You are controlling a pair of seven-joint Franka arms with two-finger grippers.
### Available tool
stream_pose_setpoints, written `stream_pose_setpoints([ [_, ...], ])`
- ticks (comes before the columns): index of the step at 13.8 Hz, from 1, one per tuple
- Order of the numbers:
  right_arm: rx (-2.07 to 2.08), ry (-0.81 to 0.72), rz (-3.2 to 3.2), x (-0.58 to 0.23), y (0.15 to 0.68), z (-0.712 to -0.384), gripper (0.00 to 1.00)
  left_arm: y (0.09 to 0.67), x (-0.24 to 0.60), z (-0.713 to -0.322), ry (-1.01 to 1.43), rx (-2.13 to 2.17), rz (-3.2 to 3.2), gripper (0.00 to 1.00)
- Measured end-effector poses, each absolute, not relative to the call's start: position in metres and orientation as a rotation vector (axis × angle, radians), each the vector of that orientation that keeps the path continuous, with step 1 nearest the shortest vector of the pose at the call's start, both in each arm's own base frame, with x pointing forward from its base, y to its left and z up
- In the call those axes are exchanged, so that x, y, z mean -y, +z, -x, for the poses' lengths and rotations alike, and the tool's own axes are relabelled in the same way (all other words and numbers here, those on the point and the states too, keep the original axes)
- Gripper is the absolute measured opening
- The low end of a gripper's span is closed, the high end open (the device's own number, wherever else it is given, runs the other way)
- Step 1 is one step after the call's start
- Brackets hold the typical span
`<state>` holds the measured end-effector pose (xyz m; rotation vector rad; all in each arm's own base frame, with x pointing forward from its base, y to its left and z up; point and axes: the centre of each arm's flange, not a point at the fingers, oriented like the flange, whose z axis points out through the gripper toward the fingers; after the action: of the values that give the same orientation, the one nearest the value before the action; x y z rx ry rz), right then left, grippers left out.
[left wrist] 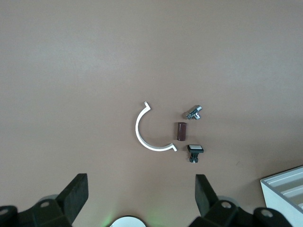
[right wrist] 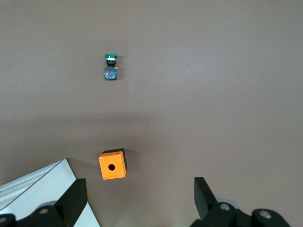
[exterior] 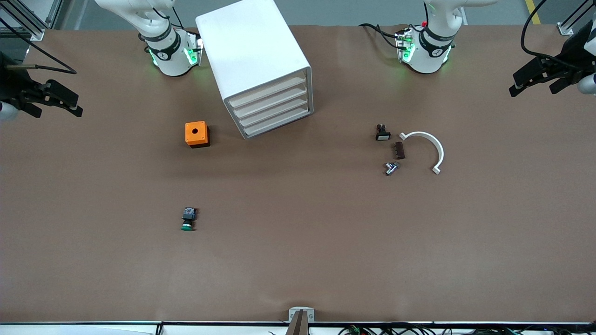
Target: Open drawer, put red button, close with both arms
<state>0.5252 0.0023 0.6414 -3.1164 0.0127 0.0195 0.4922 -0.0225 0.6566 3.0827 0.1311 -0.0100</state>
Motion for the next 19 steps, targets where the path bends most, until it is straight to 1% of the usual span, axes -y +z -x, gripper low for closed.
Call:
stream_pose_setpoints([
  [9,-0.014,0.014,3.116,-0.002,0.642,-0.526,1.00,0.655,0.022,-0.516,-0.006,-0.132,-3.081,1.00],
  [13,-0.018,0.014,3.116,0.000,0.641,-0.526,1.00,0.651,0.022,-0.556,0.021,-0.134,-3.077,1.00],
  [15,-0.022,0.014,3.116,0.001,0.641,-0.526,1.00,0.644,0.022,-0.575,0.073,-0.137,-3.073,1.00],
  [19,-0.025,0.015,3.116,0.002,0.641,-0.526,1.00,0.644,0.020,-0.582,0.103,-0.144,-3.072,1.00],
])
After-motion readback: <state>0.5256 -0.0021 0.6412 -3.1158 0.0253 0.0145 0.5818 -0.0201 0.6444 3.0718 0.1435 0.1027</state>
